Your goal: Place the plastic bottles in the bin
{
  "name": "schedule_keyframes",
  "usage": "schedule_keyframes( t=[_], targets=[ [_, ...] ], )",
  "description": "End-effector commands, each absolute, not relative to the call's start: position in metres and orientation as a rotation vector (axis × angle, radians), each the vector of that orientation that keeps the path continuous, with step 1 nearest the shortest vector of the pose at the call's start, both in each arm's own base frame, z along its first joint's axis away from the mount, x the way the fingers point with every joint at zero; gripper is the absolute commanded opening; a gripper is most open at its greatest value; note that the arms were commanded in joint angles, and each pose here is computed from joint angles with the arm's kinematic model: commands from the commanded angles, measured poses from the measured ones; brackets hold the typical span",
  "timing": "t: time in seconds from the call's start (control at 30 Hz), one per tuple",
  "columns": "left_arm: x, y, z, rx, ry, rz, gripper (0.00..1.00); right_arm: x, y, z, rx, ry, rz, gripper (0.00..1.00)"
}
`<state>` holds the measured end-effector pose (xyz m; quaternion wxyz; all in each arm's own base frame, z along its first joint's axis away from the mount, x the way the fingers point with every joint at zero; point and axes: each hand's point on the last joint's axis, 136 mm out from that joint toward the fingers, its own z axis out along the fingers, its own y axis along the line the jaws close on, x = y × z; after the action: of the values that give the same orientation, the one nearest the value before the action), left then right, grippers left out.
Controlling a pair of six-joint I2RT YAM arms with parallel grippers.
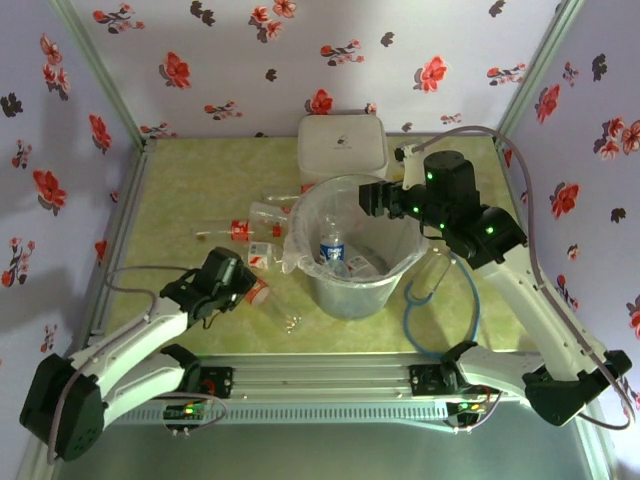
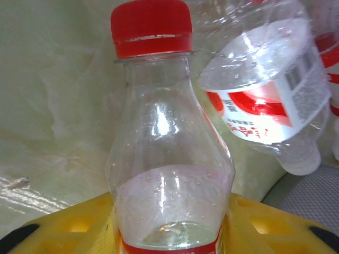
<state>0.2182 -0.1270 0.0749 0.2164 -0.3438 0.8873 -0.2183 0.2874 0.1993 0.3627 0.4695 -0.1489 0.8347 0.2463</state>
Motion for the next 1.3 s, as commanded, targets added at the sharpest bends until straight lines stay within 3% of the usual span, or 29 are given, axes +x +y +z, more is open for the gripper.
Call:
schedule_keyframes(
  t=[0.0,0.2,0.43,0.67,0.9,1.27],
  targets=[
    [0.218,-0.118,0.098,-0.872,2.443,-0.551,0.43,0.285,0.200,0.370,-0.386,2.020,0.612,0.82],
    [0.228,-0.124,0.147,-0.591,2.403,-0.564,0.42,0.281,0.212,0.378,-0.421,2.003,0.706,0.82],
    [0.260,-0.166,0.284,0.174,2.074,-0.577,0.42,0.272,0.257,0.408,-0.580,1.975,1.011,0.82],
    [0.272,-0.201,0.359,0.560,1.768,-0.532,0.44,0.286,0.311,0.442,-0.658,1.910,1.271,0.82],
    [0.276,-0.220,0.383,0.687,1.635,-0.530,0.44,0.291,0.351,0.448,-0.787,1.890,1.338,0.83],
    [0.287,-0.231,0.392,0.704,1.642,-0.549,0.43,0.312,0.389,0.414,-0.826,1.937,1.334,0.81]
  ],
)
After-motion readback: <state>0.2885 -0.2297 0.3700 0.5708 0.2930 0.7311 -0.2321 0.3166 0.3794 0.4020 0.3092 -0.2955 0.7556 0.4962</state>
